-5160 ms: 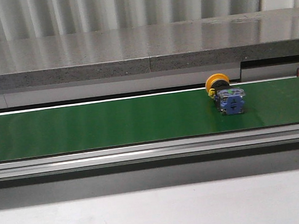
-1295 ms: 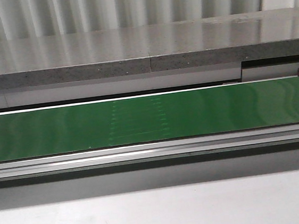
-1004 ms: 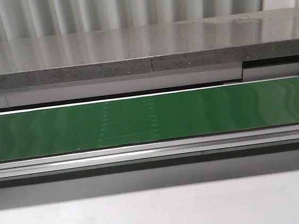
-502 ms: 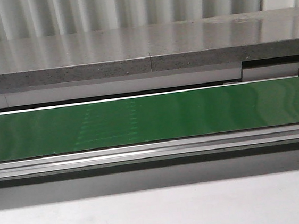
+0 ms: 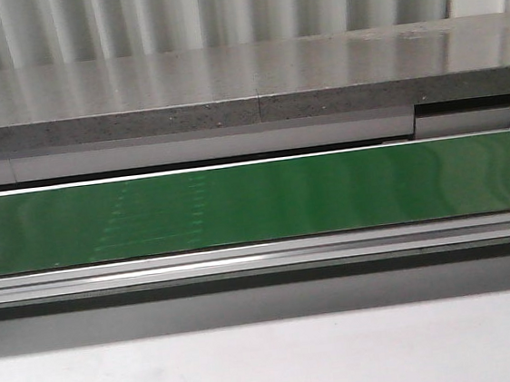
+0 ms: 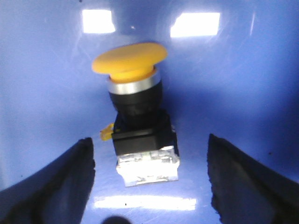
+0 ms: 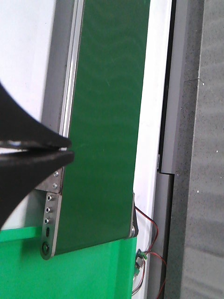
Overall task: Move button from right to left
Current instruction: 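Lower the button into the blue tray and open the left gripper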
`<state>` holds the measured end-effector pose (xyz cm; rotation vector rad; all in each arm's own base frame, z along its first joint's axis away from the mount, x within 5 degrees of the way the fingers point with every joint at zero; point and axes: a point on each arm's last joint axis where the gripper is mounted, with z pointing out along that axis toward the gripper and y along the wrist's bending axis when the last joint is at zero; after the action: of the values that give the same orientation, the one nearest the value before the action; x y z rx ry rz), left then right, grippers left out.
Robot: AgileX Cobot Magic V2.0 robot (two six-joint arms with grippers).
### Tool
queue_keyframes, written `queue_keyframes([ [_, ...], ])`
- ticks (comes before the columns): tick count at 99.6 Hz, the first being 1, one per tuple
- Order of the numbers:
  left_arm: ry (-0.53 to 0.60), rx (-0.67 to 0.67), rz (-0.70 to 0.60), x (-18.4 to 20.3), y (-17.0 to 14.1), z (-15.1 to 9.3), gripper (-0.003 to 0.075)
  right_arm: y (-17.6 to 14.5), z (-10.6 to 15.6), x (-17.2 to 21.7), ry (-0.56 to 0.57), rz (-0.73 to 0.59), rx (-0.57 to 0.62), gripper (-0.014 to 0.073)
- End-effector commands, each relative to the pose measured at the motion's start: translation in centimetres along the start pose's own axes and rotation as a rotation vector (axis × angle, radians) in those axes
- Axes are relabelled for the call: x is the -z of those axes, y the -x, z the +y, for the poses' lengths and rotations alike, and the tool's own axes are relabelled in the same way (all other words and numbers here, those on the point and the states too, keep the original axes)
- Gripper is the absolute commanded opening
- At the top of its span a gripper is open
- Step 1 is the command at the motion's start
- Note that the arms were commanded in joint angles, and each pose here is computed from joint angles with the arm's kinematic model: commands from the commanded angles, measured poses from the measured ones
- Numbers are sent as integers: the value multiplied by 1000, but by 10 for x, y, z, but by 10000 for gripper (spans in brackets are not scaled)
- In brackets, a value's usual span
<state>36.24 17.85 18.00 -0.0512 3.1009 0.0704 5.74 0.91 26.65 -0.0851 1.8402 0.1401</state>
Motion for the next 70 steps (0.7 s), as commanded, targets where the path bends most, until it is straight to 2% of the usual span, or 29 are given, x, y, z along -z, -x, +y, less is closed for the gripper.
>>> queue_keyframes([
  [1, 22, 31, -201, 53, 4, -3, 412, 15, 0, 3, -1, -98, 16, -67],
  [19, 67, 38, -422, 110, 1, -15, 216, 15, 0, 3, -1, -98, 16, -67],
  [36, 66, 20, -576, 151, -6, -47, -23, 15, 0, 3, -1, -98, 16, -67],
  [70, -16, -36, -751, 178, -32, -128, -21, 15, 0, 3, -1, -98, 16, -67],
])
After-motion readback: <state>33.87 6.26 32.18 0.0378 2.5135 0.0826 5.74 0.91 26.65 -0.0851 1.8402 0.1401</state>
